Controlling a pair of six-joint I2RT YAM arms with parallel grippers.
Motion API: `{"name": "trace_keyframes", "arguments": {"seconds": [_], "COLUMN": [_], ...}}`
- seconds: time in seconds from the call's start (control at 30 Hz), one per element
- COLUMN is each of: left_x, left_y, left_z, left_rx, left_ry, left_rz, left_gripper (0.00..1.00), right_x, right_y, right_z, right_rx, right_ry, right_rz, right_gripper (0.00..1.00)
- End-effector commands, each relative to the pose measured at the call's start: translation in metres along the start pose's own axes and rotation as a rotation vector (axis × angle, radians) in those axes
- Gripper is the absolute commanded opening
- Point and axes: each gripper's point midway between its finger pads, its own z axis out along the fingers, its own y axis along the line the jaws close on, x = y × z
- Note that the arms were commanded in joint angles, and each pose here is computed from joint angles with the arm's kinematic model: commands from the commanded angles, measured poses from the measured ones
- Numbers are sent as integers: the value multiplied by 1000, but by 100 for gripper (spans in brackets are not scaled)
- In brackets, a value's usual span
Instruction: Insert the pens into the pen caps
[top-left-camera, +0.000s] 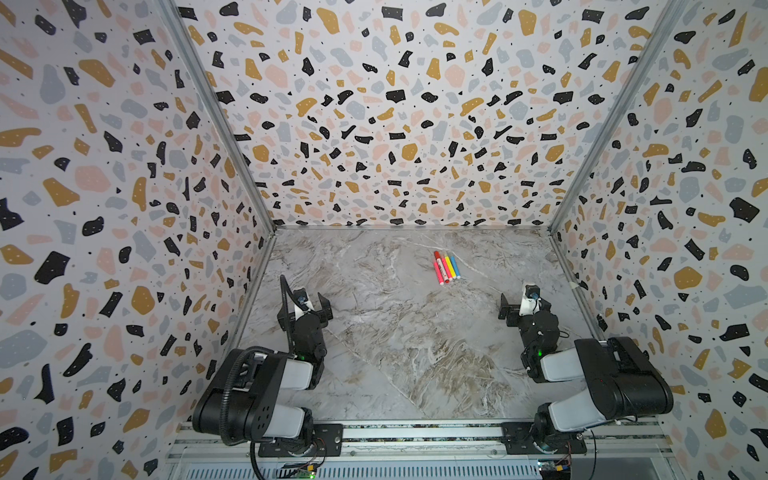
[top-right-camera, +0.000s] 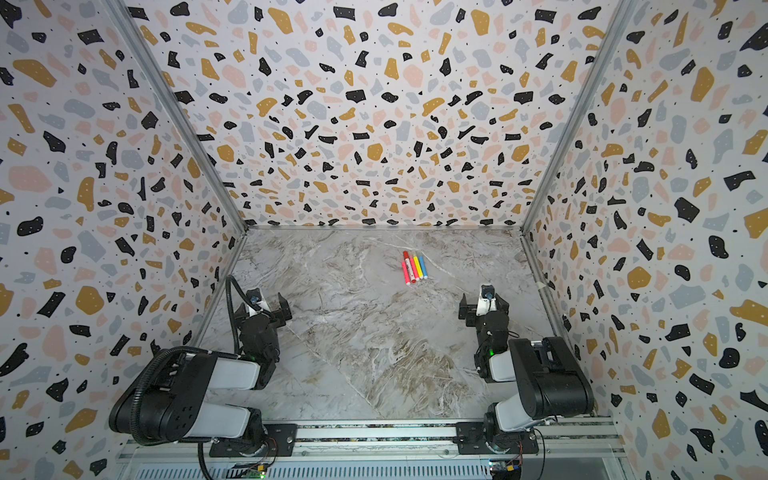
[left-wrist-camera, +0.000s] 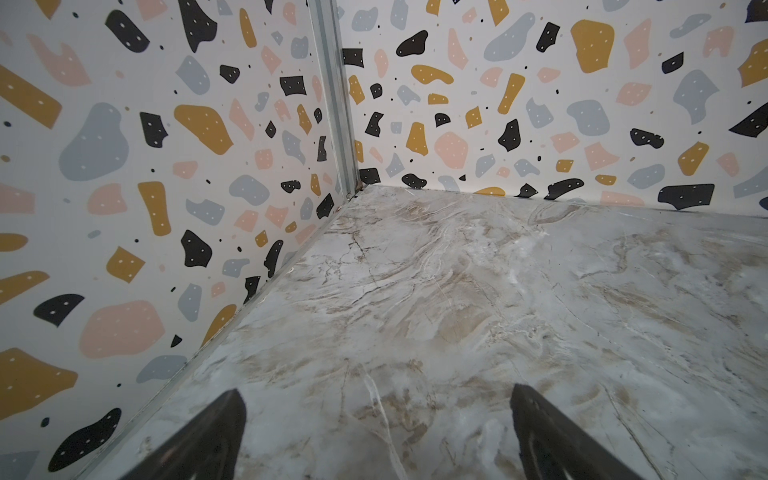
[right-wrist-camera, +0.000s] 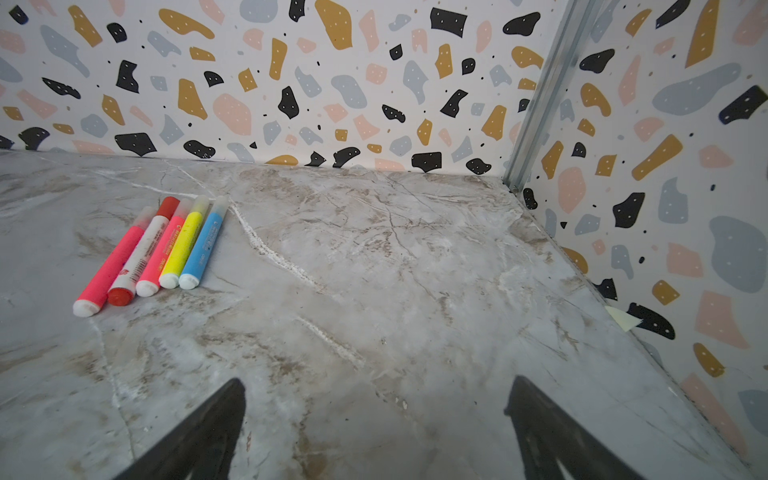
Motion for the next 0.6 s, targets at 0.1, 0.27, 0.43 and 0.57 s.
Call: {"name": "trace_keyframes", "arguments": {"seconds": [0.1,0.27,0.43,0.57], "left_x": [-11,-11,-11,-11], "left_y": [2,2,2,2], "left_z": [-1,-1,-1,-1], "left_rx": [-2,-3,-1,-1], "left_ry": [-40,-39,-40,-39], "left_rz": [-27,-26,-27,-26], "left_gripper": [100,100,99,99], "right_x": [-12,-12,-12,-12], "right_y": [1,1,0,1], "right_z": [3,3,3,3], "right_rx": [-6,-6,-4,-4], "right_ry": [-33,-33,-33,-34], "right_rz": [15,15,16,17], "right_gripper": [99,99,99,99]}}
